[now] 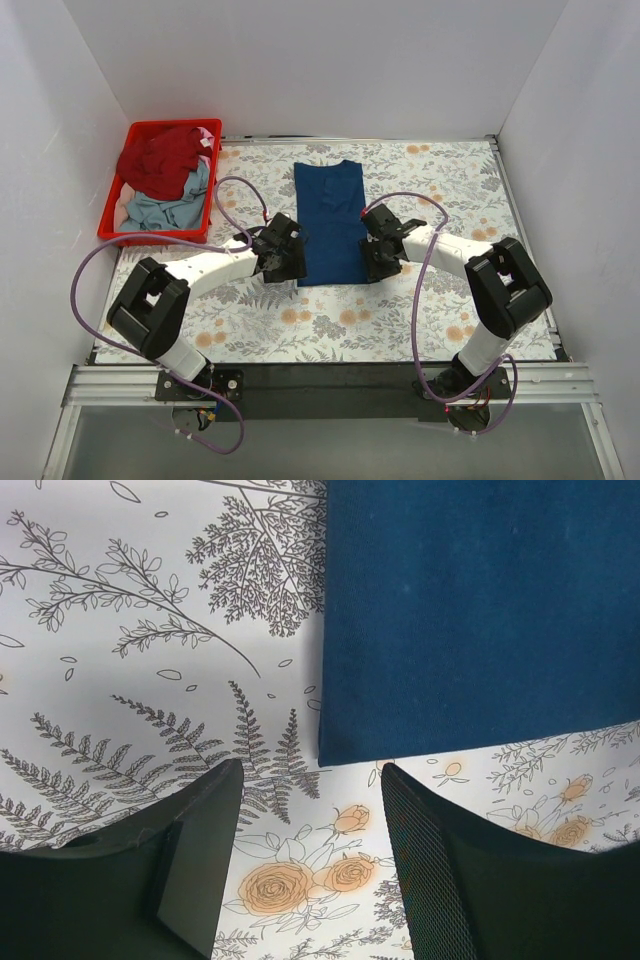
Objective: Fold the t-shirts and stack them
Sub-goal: Fold the tshirt
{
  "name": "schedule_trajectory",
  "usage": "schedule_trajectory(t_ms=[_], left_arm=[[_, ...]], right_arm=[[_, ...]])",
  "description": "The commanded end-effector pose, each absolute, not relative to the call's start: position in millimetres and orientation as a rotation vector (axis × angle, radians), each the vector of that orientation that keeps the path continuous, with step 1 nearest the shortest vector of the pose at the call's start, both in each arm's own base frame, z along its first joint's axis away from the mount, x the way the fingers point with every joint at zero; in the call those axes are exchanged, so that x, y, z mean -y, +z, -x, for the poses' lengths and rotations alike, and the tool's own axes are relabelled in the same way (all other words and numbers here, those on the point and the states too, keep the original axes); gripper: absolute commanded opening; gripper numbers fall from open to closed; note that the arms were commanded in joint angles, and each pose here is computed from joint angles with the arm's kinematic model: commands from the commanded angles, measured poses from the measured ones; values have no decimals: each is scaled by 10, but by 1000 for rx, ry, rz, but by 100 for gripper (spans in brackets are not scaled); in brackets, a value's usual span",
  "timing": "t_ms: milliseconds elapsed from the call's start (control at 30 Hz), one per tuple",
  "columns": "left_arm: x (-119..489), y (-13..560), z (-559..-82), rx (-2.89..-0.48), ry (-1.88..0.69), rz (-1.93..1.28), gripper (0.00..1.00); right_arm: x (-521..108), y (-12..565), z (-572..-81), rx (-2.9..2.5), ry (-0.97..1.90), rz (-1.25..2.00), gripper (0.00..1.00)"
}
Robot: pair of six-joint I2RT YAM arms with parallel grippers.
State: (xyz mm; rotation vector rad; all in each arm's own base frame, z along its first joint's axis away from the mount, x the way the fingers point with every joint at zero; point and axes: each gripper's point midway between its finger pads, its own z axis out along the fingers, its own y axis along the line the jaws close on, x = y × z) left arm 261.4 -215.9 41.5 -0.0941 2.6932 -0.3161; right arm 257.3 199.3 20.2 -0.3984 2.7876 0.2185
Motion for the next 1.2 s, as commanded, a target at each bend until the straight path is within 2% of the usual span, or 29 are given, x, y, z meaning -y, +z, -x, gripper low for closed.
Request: schedule_trajectory(t_ms=[0, 67, 267, 367, 400, 467, 500, 800, 967, 1167], left_arm=[[2204, 529, -2706, -2659, -313, 85, 56], [2204, 515, -2706, -2666, -307, 84, 56], [2228, 504, -2716, -2680, -288, 74, 56], [2231, 476, -2710, -2695, -271, 72, 56], [2237, 453, -2700, -2703, -265, 67, 56], [2250, 446, -2702, -2707, -259, 65, 56], [2252, 439, -2696, -2712, -257, 67, 56], [2296, 439, -2723, -2728, -225, 56, 52], [2324, 347, -2648, -2774, -205, 38, 46], [2321, 137, -2547, -2848, -129, 5, 46]], right_arm=[[-1976, 127, -2533, -2814, 196, 414, 46], [-1959, 98, -2490, -2831, 187, 424, 45], [-1870, -11, -2391, -2884, 130, 439, 33], [-1863, -33, -2360, -2892, 119, 454, 23], [-1863, -42, -2354, -2894, 117, 459, 16], [-1873, -46, -2349, -2895, 118, 466, 9], [-1879, -50, -2351, -2893, 122, 473, 2], [-1916, -73, -2336, -2892, 137, 500, 1], [-1923, -78, -2334, -2890, 145, 505, 1], [-1943, -94, -2323, -2894, 158, 514, 1]])
